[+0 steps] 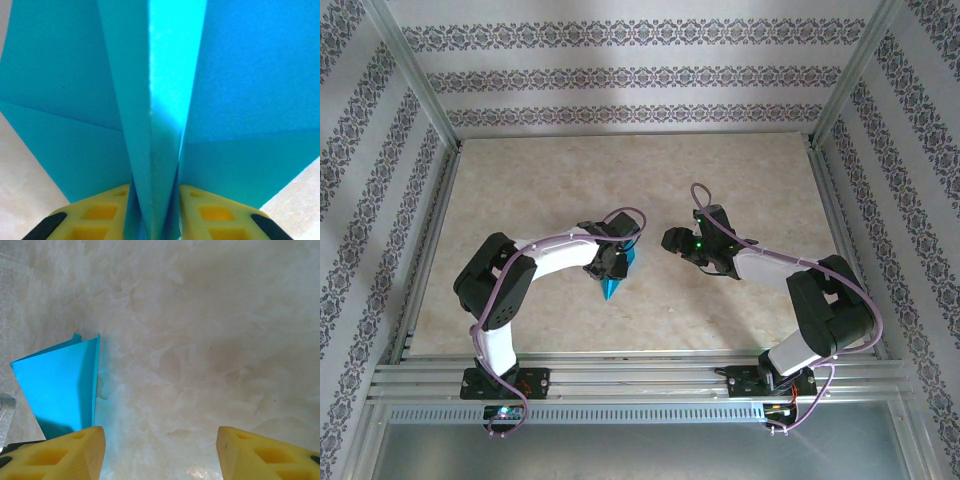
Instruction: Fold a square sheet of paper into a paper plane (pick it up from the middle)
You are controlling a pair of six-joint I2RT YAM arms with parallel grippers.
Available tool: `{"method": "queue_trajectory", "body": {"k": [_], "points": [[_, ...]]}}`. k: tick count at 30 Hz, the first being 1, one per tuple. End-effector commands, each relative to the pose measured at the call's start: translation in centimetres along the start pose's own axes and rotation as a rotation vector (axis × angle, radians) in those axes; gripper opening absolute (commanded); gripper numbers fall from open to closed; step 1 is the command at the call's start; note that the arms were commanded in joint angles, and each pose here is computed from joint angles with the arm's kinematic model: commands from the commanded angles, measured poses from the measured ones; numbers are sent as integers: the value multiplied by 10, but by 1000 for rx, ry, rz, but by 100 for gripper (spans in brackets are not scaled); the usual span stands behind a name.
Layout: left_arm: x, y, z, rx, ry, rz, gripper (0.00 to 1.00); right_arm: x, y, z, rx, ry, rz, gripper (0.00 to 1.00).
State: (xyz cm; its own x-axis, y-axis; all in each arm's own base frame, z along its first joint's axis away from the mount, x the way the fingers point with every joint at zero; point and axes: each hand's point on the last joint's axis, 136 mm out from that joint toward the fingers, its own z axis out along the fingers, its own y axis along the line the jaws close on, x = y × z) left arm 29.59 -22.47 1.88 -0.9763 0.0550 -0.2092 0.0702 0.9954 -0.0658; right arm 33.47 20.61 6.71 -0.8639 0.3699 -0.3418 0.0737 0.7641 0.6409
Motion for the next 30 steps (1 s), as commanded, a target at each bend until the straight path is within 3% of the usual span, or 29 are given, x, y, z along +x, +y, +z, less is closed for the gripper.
{"method": "queue_trajectory", "body": {"k": [1,5,9,14,22,30], "points": [[6,8,1,-55,41,-22,31,-3,-3,1,9,-9,8,61],[6,11,2,-78,44,-34,33,-3,-3,2,7,-6,9,61],[0,9,-1,-75,22,-39,21,-3,-2,2,6,-8,11,60],[-21,8,-18,-78,-49,-23,14,-9,0,-4,4,-31,6,60],[-79,13,-27,-54,-124,-31,6,-24,-10,-27,33,-117,3,62],[-158,15,-10,-42,-174,-71,5,-32,-15,-38,44,-145,-16,66]]}}
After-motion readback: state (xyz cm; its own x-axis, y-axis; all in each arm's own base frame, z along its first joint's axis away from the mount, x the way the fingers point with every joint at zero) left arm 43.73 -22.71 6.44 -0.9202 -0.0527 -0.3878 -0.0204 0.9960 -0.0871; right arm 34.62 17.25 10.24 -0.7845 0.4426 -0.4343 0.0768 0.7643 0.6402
